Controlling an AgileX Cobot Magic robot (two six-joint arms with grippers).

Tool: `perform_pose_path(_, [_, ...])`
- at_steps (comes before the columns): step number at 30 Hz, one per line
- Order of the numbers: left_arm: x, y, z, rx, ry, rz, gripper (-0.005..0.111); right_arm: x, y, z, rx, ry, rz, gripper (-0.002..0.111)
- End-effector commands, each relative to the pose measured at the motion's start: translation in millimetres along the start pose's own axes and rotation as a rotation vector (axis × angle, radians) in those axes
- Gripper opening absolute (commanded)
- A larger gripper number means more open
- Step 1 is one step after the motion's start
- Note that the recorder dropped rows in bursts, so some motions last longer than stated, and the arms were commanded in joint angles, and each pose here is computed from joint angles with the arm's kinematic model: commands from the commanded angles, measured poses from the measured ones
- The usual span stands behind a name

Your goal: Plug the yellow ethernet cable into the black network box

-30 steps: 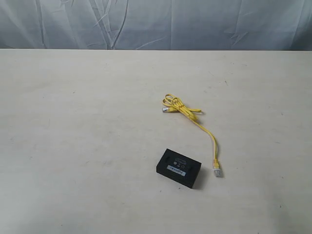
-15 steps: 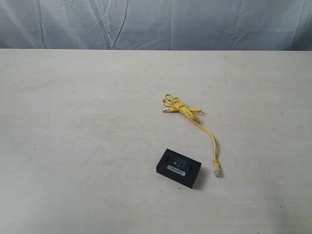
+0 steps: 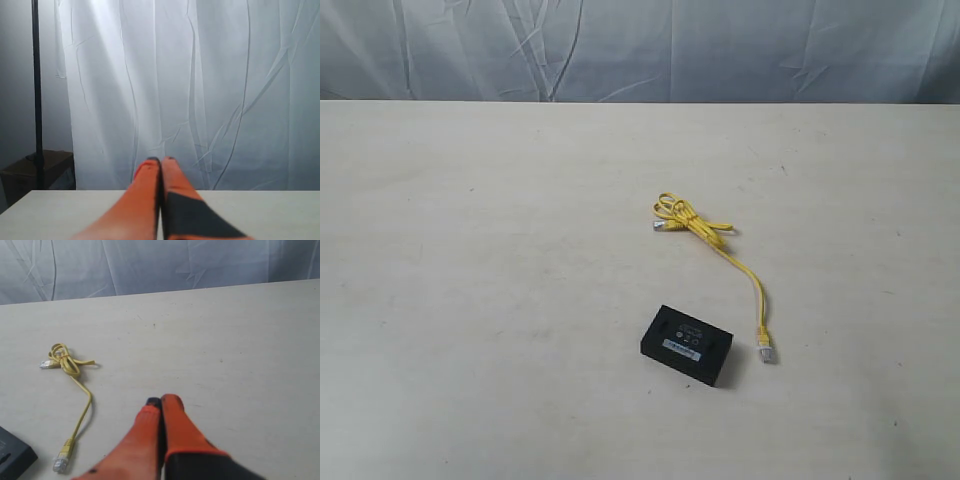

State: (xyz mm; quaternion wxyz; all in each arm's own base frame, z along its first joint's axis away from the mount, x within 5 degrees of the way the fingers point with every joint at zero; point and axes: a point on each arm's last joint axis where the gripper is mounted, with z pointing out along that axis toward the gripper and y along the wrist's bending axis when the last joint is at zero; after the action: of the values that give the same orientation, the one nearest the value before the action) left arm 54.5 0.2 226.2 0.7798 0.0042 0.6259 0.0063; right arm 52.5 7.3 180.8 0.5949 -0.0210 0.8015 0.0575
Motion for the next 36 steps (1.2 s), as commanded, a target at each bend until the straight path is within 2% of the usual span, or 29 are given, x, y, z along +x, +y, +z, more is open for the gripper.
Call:
perform_pose_path(1, [-1.7, 0.7, -0.4, -0.008, -0.011, -0.045, 0.0, -0.1, -0.3, 0.1, 0.004, -0.018, -0.002, -0.001])
perform_pose_path(5, [-20.1, 0.2, -0.6, 0.0, 0.021, -0.043, 0.0, -0.1, -0.3, 0.1, 0.004, -0.018, -0.002, -0.001])
perform_pose_path(9, [-39.0, 0.2, 8.8, 0.005, 0.105, -0.003, 0.0, -0.1, -0.3, 0.1, 0.004, -0.018, -0.002, -0.001])
perform_pose_path(19, [-54.2, -0.2, 56.0, 0.039, 0.58, 0.072, 0.0, -0.1, -0.3, 0.1, 0.004, -0.018, -0.002, -0.001])
perform_pose_path(22, [-48.2, -1.3, 75.7, 0.067, 0.742, 0.091, 0.0, 0.3, -0.3, 0.1, 0.004, -0.013, -0.002, -0.001])
perform_pose_path(25, [-38.4, -5.6, 95.0, 0.114, 0.883, 0.061, 0.0, 0.3, -0.3, 0.1, 0.004, -0.013, -0.002, -0.001])
perform_pose_path(28, [-23.3, -14.6, 115.3, 0.202, 0.999, 0.031, 0.0, 0.3, -0.3, 0.1, 0.004, -0.013, -0.002, -0.001])
perform_pose_path(32, [-0.4, -35.1, 135.7, 0.321, 1.119, 0.021, 0.0, 0.3, -0.3, 0.1, 0.004, -0.013, -0.002, -0.001])
perform_pose_path(36, [16.8, -66.6, 152.4, 0.451, 1.195, 0.071, 0.0, 0.3, -0.3, 0.1, 0.004, -0.013, -0.002, -0.001])
